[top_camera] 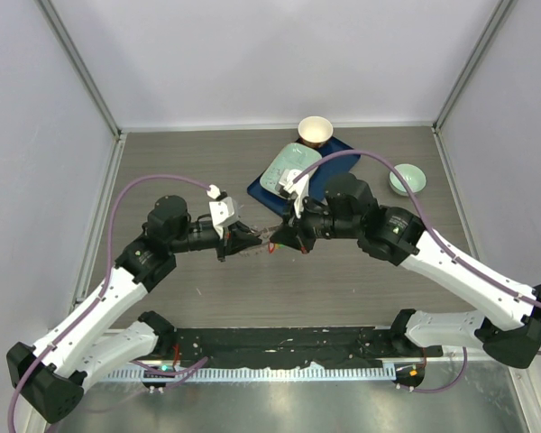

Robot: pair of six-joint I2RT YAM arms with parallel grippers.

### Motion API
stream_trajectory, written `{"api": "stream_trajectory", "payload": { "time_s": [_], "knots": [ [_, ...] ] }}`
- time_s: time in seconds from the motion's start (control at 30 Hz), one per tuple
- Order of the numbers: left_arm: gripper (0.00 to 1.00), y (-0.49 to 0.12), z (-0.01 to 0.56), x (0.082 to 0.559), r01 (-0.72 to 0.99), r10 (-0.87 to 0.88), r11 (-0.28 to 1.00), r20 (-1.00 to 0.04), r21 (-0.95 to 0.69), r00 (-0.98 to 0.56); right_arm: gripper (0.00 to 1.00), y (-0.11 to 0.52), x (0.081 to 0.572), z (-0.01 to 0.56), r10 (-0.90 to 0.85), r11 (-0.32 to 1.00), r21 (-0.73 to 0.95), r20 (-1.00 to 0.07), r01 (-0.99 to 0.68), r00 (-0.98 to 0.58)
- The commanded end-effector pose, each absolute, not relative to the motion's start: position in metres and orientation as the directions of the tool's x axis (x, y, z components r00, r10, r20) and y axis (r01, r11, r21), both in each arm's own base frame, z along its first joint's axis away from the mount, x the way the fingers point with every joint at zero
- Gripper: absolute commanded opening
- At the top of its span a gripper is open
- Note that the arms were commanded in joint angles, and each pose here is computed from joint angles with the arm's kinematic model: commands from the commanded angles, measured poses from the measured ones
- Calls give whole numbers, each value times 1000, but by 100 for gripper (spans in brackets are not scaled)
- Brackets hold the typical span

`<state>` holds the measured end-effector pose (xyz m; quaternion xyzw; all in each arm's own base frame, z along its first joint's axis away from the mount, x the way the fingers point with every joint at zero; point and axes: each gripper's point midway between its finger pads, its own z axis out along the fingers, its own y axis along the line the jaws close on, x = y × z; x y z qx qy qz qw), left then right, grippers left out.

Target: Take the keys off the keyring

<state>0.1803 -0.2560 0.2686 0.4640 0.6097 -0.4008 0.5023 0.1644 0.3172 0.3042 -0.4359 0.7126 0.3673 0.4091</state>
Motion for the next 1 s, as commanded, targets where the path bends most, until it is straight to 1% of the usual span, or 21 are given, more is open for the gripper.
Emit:
{"api": "stream_trajectory", "payload": {
  "time_s": [0.0,0.23,0.43,0.5,0.67,0.8,0.83,0.87,0.97],
  "knots": [
    [0,-259,306,188,962,86,267,-996,56,34,1,320,162,316,-279,328,160,-925,-931,-257],
    [0,-260,310,177,972,66,214,-994,94,82,1,318,167,311,-302,351,143,-918,-925,-256],
    [1,-261,311,178,974,65,209,-995,88,76,1,320,171,309,-308,363,140,-915,-921,-261],
    [0,-262,310,174,979,64,186,-995,85,74,1,320,173,310,-308,367,139,-915,-920,-261],
    [0,-262,305,169,982,69,160,-993,104,94,1,321,178,314,-312,372,103,-922,-922,-229],
    [0,-262,305,170,981,73,163,-993,104,93,1,319,179,316,-321,373,84,-923,-924,-214],
    [3,-262,304,172,980,78,173,-993,100,88,1,319,179,315,-321,371,88,-922,-924,-216],
    [11,-261,303,174,979,83,181,-993,94,80,1,319,178,316,-321,369,86,-923,-925,-214],
    [14,-260,303,176,975,91,198,-992,100,83,1,317,177,316,-324,367,78,-923,-927,-206]
  ]
}}
